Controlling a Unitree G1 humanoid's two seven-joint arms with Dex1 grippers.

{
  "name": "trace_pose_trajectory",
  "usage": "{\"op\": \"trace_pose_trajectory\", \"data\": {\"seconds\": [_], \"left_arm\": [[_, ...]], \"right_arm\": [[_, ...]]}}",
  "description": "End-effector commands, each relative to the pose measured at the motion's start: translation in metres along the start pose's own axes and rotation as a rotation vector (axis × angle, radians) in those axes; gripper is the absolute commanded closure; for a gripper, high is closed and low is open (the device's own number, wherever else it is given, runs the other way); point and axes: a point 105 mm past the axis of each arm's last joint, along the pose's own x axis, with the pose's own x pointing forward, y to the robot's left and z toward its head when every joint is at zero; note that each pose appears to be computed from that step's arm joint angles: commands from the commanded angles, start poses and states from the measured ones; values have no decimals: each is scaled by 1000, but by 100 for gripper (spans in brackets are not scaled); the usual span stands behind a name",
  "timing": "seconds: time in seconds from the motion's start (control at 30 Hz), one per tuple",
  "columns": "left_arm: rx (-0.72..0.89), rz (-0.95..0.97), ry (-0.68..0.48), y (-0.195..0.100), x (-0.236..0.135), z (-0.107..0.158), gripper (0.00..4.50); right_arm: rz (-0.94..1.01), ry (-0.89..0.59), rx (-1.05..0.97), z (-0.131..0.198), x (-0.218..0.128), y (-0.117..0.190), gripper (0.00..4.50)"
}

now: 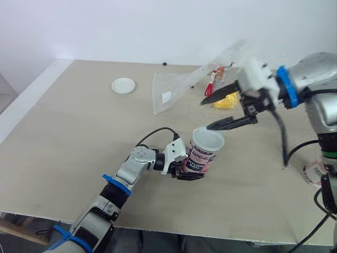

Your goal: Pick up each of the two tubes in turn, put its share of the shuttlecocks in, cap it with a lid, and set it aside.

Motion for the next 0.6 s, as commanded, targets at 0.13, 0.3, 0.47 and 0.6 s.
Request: {"op": "trace_pose_trajectory", "data": {"seconds": [0.13, 0.3, 0.47, 0.6], "left_arm": [[-15, 46, 46, 9, -12, -10, 131], [-23, 52, 36, 12, -12, -7, 131], [-25, 51, 39, 12, -13, -9, 131], [-25, 52, 41, 12, -13, -9, 131]], "right_arm": [[-59, -167, 130, 16, -9, 21, 131], [-61, -151, 206, 10, 9, 30, 301], [-55, -106, 250, -1, 16, 36, 437], [-21, -56, 271, -11, 22, 44, 437]]}}
